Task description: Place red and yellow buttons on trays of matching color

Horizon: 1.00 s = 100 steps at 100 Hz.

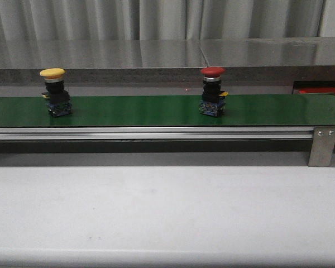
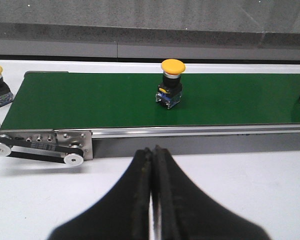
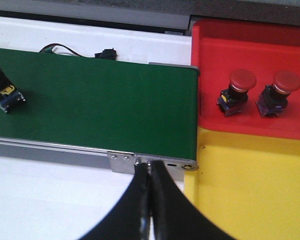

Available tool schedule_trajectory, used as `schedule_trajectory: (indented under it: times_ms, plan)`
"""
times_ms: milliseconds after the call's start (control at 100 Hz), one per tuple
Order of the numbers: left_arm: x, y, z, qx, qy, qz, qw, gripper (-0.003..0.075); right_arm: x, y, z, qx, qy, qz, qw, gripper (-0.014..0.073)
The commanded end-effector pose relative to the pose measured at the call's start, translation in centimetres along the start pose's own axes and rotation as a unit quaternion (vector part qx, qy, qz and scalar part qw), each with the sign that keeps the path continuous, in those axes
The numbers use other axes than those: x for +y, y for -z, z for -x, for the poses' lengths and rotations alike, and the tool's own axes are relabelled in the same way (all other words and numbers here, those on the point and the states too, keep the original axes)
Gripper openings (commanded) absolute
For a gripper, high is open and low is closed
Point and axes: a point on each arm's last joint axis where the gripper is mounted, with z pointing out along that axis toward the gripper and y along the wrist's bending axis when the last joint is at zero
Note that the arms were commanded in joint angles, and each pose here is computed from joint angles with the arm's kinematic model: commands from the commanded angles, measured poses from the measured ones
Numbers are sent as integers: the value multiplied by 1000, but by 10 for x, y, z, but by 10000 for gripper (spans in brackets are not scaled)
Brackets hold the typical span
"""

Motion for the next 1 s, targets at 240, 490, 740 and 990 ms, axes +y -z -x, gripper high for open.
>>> schedule_trajectory:
  times_ms: [240, 490, 740, 990]
  plan:
    - [1, 3, 15, -48, 8, 4, 999, -19, 0, 8, 13, -44, -10, -2, 999, 277]
    - [1, 3, 15, -48, 8, 4, 999, -19, 1, 7, 14, -34, -12, 5, 999, 645]
    - [1, 3, 15, -48, 8, 4, 999, -19, 13, -27, 35, 38, 24, 62, 997, 648]
    - [1, 3, 15, -48, 8, 4, 999, -19, 34, -85, 55, 85, 58, 109, 989, 648]
